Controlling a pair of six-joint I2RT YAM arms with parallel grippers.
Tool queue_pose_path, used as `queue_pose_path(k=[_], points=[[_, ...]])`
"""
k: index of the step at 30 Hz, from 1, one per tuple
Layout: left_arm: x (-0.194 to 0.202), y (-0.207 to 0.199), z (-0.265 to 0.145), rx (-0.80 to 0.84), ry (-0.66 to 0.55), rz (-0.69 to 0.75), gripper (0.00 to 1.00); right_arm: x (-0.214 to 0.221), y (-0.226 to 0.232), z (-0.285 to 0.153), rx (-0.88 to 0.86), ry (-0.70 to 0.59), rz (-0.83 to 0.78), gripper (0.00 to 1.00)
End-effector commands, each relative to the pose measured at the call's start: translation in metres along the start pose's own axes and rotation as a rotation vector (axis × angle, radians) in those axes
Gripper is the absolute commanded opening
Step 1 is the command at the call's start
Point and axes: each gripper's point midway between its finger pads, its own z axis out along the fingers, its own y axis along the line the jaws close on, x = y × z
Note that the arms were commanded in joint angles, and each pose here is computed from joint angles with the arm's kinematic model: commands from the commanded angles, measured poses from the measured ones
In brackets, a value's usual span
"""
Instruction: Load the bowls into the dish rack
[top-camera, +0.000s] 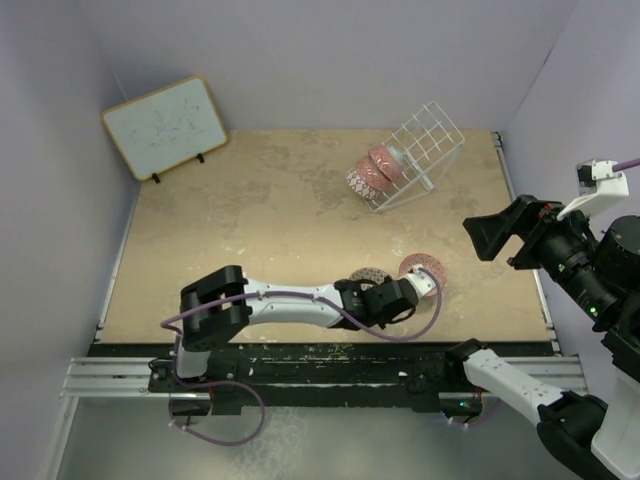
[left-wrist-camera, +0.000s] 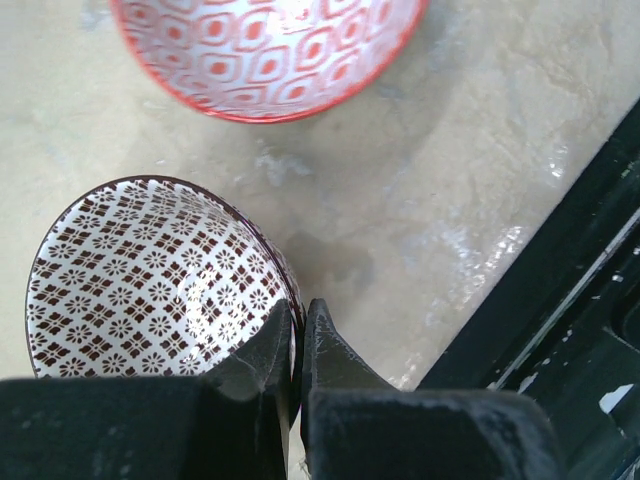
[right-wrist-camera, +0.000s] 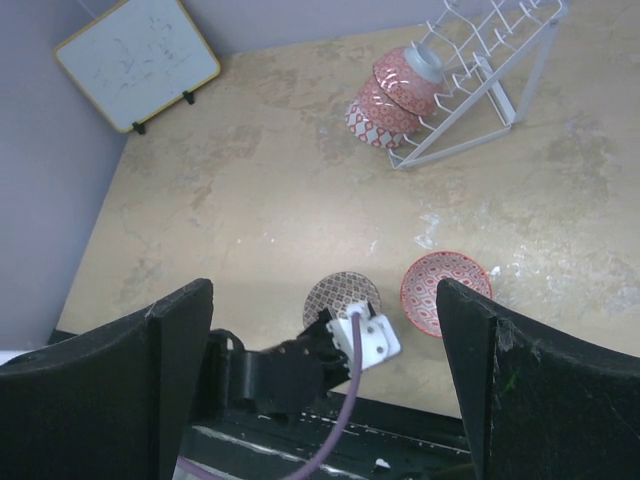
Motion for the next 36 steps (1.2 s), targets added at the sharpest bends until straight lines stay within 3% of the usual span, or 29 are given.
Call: queue_pose_path(k=[1, 9, 20, 27, 36], points=[[-0.075, 0.041, -0.053, -0.013, -0.159, -0.124, 0.0, -0.009, -0.001, -0.007, 0.005, -0.047, 0.013, 0.94], [-0.153, 0.093, -0.109, 0.113, -0.394, -0.343, 0.0, -0.009, -0.002, -0.008, 0.006, -0.05, 0.014, 0.94], [-0.26, 0.156, -0.172, 0.527, -0.793, -0.689, 0.0, -0.022, -0.001, -0.011, 0.016, -0.068, -0.007, 0.94], [-0.308, 0.182, -0.178, 0.711, -0.942, -0.714, 0.0, -0.026, 0.001, -0.001, 0.027, -0.053, -0.031, 0.95], [-0.334, 0.222, -0.137, 0.905, -1.07, -0.876, 0.0, -0.027, 0.002, 0.009, 0.039, -0.035, -0.036, 0.95]])
